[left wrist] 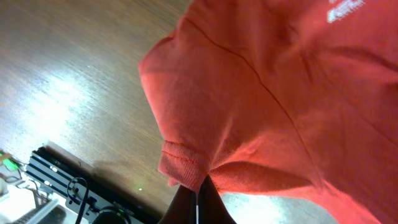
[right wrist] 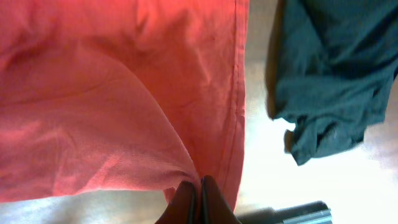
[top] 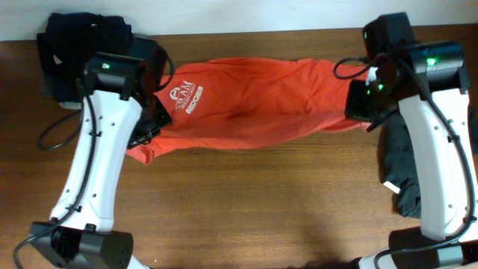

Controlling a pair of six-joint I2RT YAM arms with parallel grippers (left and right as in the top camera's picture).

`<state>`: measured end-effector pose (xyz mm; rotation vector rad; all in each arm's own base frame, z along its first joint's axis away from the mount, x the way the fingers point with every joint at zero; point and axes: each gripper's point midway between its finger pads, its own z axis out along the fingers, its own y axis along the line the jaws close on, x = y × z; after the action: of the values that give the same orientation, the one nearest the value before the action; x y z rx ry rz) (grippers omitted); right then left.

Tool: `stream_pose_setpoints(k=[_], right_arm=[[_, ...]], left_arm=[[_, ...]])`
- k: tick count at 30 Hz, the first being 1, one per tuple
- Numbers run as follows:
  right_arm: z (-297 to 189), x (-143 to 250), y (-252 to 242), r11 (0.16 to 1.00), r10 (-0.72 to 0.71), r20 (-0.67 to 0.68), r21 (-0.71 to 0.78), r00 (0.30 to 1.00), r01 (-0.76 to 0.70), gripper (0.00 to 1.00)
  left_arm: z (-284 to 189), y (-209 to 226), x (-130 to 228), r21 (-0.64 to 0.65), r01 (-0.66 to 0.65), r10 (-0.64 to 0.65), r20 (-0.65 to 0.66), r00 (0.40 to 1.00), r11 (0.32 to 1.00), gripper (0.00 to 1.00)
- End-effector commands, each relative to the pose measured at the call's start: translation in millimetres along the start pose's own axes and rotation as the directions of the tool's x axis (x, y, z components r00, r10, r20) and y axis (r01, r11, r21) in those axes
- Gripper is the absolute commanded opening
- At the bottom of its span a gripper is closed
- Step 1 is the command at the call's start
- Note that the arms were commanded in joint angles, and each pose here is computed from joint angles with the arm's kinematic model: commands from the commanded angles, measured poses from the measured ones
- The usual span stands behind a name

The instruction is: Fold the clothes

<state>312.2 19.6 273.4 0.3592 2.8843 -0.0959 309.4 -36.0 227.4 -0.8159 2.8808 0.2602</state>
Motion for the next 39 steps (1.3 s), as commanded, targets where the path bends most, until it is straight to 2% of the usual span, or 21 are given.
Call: stream_pose_setpoints(k=[1,5,11,17,20,24,33,39], right_arm=[[5.0,7.3,-11.7,0.998,0.009,-0.012,0.064,1.000,-0.008,0.04],[6.6,5.4,-21.2,0.991,0.055,0.005,0.121,0.998,-0.055,0.04],[6.5,1.8,-22.9,0.987,0.093,0.026,0.129,0.995,-0.096,0.04],[11.7,-3.2,-20.3,0.988,0.095,0.041,0.122,0.995,-0.099,0.04],[19.9,2.8,-21.1,0.987,0.090,0.009,0.135,0.996,-0.091,0.04],[33.1,29.4,-13.7,0.992,0.081,-0.123,0.106,0.989,-0.068,0.04],[49.1,66.8,5.7,0.997,-0.027,-0.251,0.060,0.968,0.043,0.04],[50.8,85.9,7.4,0.996,-0.022,-0.273,0.074,0.962,0.043,0.04]], left_arm=[[-5.7,-5.5,9.6,-0.002,-0.034,0.034,0.023,0.999,0.999,0.01],[-4.7,-16.3,23.3,-0.006,-0.096,0.096,0.017,0.995,0.995,0.01],[4.2,-22.0,38.9,-0.032,-0.151,0.150,-0.008,0.989,0.988,0.01],[10.9,-22.2,19.1,-0.075,-0.136,0.142,0.090,0.986,0.988,0.01],[11.5,-24.6,12.7,-0.068,-0.123,0.130,0.113,0.985,0.990,0.01],[10.3,-9.3,-1.4,-0.137,-0.098,0.120,0.165,0.979,0.986,0.01],[14.6,26.6,-6.4,-0.212,-0.043,0.066,0.107,0.992,0.976,0.01],[16.6,38.2,-9.0,-0.223,-0.015,0.035,0.087,0.996,0.975,0.01]])
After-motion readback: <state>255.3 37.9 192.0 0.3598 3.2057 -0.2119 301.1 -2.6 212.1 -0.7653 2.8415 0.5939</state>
